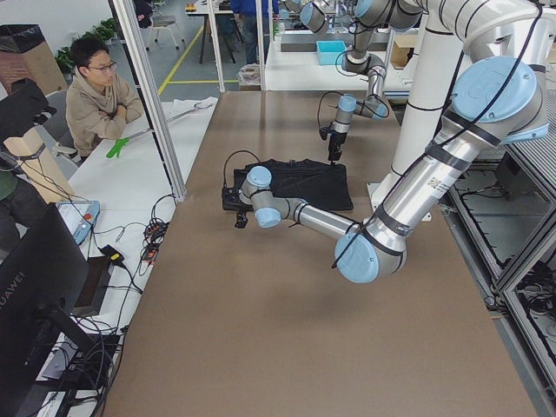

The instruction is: Fold clothes

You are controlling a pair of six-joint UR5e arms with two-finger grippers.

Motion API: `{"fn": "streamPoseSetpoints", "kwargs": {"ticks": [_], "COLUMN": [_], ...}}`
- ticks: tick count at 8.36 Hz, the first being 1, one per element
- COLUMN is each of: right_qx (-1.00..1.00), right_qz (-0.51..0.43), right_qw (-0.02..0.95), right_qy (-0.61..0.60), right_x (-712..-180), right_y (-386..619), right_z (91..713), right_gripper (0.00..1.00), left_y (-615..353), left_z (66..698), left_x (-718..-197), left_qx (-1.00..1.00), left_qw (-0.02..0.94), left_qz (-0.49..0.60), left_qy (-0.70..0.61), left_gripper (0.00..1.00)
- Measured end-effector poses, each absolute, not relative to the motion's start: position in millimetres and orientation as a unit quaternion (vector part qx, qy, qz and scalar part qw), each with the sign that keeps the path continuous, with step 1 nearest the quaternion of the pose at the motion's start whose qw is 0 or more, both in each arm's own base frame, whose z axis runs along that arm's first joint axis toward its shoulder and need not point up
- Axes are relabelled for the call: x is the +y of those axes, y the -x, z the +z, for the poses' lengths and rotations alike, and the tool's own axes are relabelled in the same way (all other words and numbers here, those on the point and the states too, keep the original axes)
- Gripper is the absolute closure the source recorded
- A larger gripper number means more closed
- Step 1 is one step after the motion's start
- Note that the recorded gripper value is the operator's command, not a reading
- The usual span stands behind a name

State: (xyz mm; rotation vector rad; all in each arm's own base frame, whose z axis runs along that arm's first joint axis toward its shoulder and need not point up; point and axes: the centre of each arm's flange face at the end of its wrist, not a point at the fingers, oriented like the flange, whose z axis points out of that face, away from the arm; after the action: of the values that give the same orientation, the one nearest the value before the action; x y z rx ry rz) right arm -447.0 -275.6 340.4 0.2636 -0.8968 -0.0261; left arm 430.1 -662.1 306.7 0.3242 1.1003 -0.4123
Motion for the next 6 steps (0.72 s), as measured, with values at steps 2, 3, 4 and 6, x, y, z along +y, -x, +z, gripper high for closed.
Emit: {"fn": "streamPoseSetpoints", "kwargs": {"ticks": [2,3,4,6], "right_qx": [-0.432,-0.431,-0.430,-0.430], "right_qz": [-0.013,-0.014,-0.014,-0.015], "right_qw": [0.893,0.893,0.894,0.894], "right_qy": [-0.126,-0.125,-0.125,-0.124], "right_x": [-275.1,-274.7,-274.6,-274.3], "right_y": [449.2,450.7,452.2,453.8], "right_z": [340.6,341.3,342.3,343.4], "right_gripper": [0.63,0.74,0.96,1.00], "left_y": [-430.3,-431.0,-432.6,-436.8], "left_z": [306.3,306.0,306.2,307.1], "left_x": [-662.0,-661.6,-660.6,-658.0], "left_qx": [0.517,0.517,0.517,0.517], "left_qw": [0.820,0.820,0.820,0.821], "left_qz": [-0.194,-0.194,-0.193,-0.191], "left_qy": [-0.152,-0.152,-0.151,-0.150], "left_gripper": [0.00,0.00,0.00,0.00]}}
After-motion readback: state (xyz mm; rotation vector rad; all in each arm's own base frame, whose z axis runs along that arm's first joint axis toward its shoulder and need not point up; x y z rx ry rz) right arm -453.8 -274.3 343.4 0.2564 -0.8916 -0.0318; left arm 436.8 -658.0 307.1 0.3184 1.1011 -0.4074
